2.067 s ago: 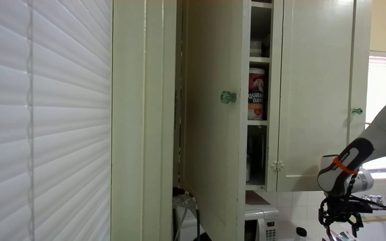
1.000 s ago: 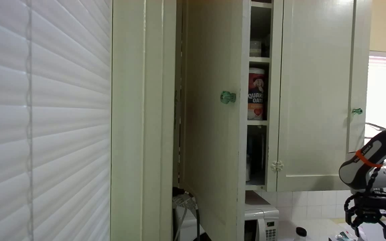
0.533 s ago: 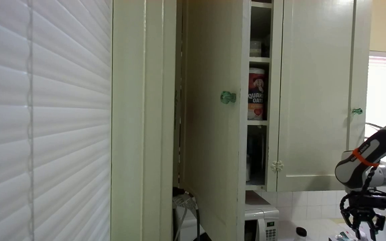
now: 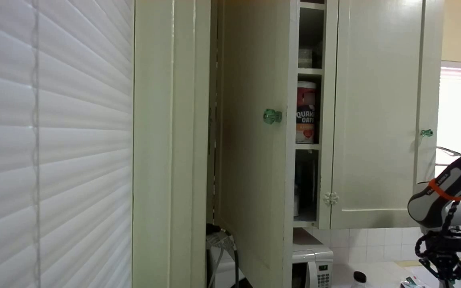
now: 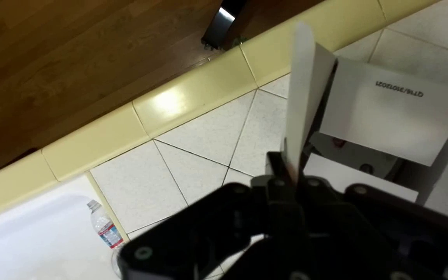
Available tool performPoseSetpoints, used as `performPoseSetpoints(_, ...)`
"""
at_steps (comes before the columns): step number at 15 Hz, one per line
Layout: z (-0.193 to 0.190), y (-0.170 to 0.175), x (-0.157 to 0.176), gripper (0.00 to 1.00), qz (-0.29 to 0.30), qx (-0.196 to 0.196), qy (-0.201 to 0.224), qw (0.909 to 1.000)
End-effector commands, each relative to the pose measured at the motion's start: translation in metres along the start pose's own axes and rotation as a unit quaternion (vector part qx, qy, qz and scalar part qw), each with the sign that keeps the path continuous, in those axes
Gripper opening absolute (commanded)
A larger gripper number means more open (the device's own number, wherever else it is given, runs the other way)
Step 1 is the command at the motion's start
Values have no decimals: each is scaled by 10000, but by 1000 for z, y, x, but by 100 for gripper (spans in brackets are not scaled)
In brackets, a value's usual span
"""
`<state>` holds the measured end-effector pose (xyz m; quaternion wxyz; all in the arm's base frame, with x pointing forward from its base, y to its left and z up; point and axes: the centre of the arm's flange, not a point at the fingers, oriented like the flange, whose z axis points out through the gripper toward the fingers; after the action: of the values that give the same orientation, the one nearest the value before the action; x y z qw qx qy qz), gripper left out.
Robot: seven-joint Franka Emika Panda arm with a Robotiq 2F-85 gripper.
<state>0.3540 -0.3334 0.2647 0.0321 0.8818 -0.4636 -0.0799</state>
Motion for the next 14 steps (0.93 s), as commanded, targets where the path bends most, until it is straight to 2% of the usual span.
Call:
performPoseSetpoints(1, 6, 20, -14, 3, -41, -83, -138, 9999)
performPoseSetpoints(3, 9, 23, -13, 8, -20, -46, -168, 9998)
performPoseSetpoints(5, 9, 22, -12, 33, -34, -12, -145, 9999)
performPoseSetpoints(6, 7, 19, -12, 34, -24, 7, -117, 9999)
performPoseSetpoints(7, 5, 17, -11, 40, -16, 4, -84, 10000)
performPoseSetpoints(14, -29, -4, -21, 92, -293, 185, 304, 9989)
